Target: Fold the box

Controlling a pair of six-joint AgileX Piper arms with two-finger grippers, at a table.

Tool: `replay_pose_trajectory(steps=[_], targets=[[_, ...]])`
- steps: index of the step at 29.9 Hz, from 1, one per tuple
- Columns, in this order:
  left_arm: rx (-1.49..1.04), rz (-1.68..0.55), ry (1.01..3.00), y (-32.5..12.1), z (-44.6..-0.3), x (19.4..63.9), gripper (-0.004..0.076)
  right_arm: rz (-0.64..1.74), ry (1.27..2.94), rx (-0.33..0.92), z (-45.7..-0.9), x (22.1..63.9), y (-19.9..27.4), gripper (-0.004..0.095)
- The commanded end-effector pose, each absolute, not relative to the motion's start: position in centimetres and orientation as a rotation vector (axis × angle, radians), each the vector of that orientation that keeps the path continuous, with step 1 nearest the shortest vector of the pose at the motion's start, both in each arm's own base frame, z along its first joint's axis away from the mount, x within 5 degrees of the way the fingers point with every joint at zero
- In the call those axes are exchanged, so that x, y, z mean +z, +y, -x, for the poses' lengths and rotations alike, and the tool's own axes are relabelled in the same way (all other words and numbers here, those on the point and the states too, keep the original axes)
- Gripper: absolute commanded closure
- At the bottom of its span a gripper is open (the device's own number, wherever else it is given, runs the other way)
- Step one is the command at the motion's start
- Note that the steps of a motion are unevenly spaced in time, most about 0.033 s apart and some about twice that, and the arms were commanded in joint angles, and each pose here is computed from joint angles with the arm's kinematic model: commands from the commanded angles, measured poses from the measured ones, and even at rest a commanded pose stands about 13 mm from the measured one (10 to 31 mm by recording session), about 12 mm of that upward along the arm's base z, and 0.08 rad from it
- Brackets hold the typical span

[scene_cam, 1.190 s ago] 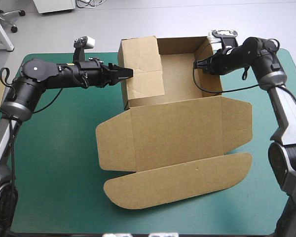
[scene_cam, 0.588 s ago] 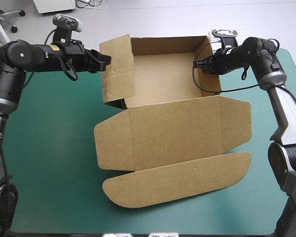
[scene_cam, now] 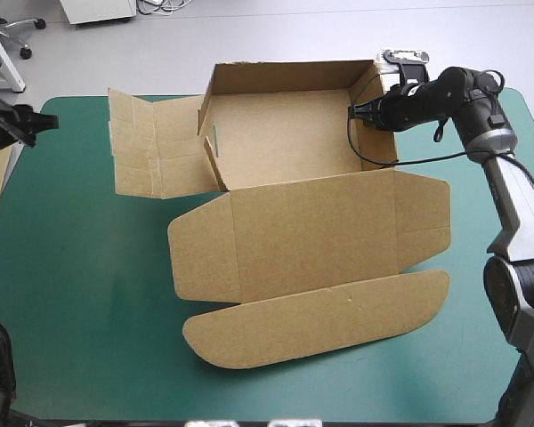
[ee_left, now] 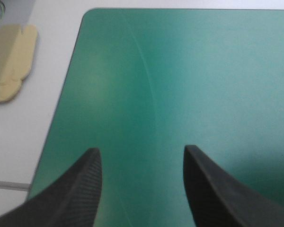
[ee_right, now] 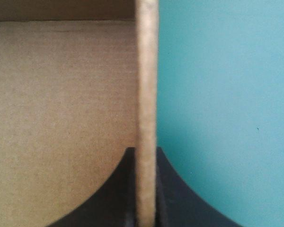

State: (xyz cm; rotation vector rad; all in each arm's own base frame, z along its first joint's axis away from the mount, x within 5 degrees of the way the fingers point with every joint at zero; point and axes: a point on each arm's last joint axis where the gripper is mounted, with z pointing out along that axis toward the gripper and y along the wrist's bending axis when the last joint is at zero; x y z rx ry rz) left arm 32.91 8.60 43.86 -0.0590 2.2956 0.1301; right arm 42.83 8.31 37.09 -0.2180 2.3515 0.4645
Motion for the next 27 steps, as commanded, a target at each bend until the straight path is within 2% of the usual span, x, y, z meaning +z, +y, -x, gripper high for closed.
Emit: replay_pose_trajectory(steps=[1, 8, 12, 16, 22, 27], targets=[[-0.078, 0.191, 2.165, 10.7, -32.2, 43.1, 0.0345, 0.180, 2.195, 0.524, -41.6, 41.0, 8.3, 0.0940], [-0.616, 0.213, 2.196, 8.7, -34.6, 35.3, 0.0345, 0.162, 2.169, 0.556, -41.8, 41.2, 8.5, 0.0940], [-0.857, 0.210, 2.132, 7.2, -36.0, 33.3, 0.0345, 0.144, 2.176, 0.622, -42.2, 40.7, 9.0, 0.0940], [-1.045, 0.183, 2.082, 5.9, -37.1, 32.5, 0.0345, 0.143, 2.182, 0.669, -42.7, 39.9, 9.6, 0.0940], [-1.276, 0.056, 2.015, 2.9, -37.3, 33.0, 0.0345, 0.155, 2.203, 0.641, -43.4, 38.8, 10.0, 0.0940], [-1.510, -0.028, 1.856, 1.0, -36.8, 34.7, 0.0345, 0.150, 2.196, 0.613, -43.6, 38.6, 9.8, 0.0939]])
